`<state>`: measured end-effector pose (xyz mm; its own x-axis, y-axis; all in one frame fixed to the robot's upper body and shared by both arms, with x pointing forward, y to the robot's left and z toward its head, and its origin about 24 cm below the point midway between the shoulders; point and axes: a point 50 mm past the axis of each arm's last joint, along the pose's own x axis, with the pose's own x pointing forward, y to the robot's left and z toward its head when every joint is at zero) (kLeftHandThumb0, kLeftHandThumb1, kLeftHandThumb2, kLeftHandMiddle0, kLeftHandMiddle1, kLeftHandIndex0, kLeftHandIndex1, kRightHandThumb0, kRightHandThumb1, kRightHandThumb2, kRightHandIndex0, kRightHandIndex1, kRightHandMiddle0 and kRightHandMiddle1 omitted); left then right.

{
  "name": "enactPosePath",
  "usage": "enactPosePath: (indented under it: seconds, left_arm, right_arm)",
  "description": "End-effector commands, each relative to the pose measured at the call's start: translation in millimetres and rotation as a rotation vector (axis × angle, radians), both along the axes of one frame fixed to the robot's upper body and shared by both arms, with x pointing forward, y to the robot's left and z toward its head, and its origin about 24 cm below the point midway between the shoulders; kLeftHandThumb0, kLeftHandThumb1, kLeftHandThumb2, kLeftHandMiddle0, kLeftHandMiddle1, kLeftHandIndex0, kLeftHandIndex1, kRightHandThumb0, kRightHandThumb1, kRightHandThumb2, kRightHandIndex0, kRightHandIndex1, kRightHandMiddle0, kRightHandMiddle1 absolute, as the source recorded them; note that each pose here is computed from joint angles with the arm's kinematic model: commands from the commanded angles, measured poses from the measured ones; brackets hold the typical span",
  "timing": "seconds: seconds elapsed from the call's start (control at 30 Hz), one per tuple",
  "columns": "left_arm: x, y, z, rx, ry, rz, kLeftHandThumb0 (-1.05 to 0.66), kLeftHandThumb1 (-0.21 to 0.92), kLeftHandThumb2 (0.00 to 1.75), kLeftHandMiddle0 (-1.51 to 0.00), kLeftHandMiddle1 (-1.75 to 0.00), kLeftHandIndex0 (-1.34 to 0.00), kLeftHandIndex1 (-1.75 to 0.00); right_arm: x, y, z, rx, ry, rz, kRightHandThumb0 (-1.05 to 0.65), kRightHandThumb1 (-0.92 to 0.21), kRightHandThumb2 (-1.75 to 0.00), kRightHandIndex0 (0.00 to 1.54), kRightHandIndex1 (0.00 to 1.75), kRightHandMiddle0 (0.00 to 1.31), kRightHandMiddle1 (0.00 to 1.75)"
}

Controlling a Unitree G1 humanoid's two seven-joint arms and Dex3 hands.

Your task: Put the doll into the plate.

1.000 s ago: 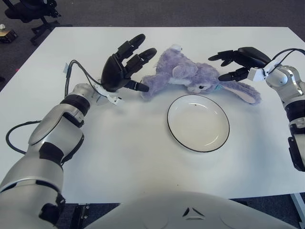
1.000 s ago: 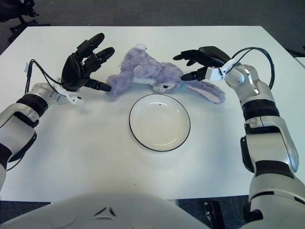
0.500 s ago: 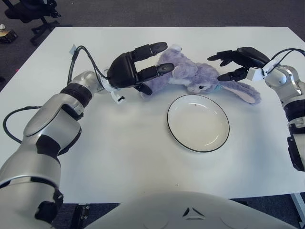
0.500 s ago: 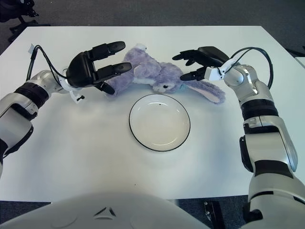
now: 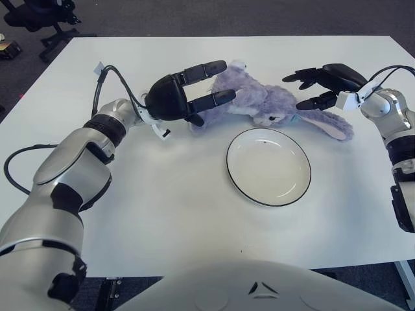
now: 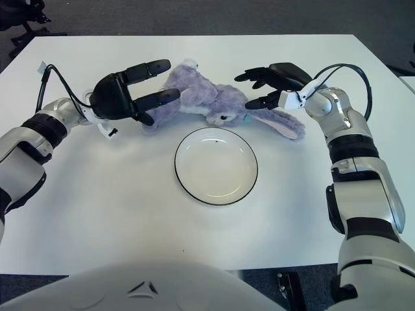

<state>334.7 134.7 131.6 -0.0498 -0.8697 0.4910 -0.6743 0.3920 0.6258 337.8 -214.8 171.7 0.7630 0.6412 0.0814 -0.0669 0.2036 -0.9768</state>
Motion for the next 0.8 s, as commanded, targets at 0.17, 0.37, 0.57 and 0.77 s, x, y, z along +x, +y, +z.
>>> enactPosePath:
  seconds: [0.17,0.37,0.57,0.77]
  left_arm:
    - [1.6,-0.2,2.7,0.007,-0.02,0.003,-0.6,0.92,0.29,-0.43,-0.02,-0.29,-0.08]
    - [2.2,-2.3,0.8,-0.012,-0.038,0.02,-0.58,0.92,0.27,-0.45,-0.03,-0.29,-0.07]
    - [2.1,-3.1,0.4,-0.013,-0.04,0.021,-0.58,0.92,0.26,-0.46,-0.03,-0.3,-0.07]
    - [2.2,-4.5,0.0,-0.016,-0.04,0.02,-0.57,0.92,0.24,-0.48,-0.03,-0.31,-0.06]
  right_arm:
    - [-16.2,2.7,-4.0,0.018,-0.034,0.003,-0.71,-0.92,-0.46,0.5,0.01,0.49,0.0]
    - [-29.8,20.0,-9.0,0.021,0.047,-0.052,-0.82,-0.92,-0.39,0.27,0.0,0.34,0.0]
    - [-33.7,24.0,-9.4,0.02,0.067,-0.068,-0.84,-0.92,-0.37,0.24,0.0,0.31,0.0]
    - [-42.0,36.1,-15.3,0.014,0.093,-0.062,-0.9,-0.92,-0.39,0.22,0.0,0.3,0.0]
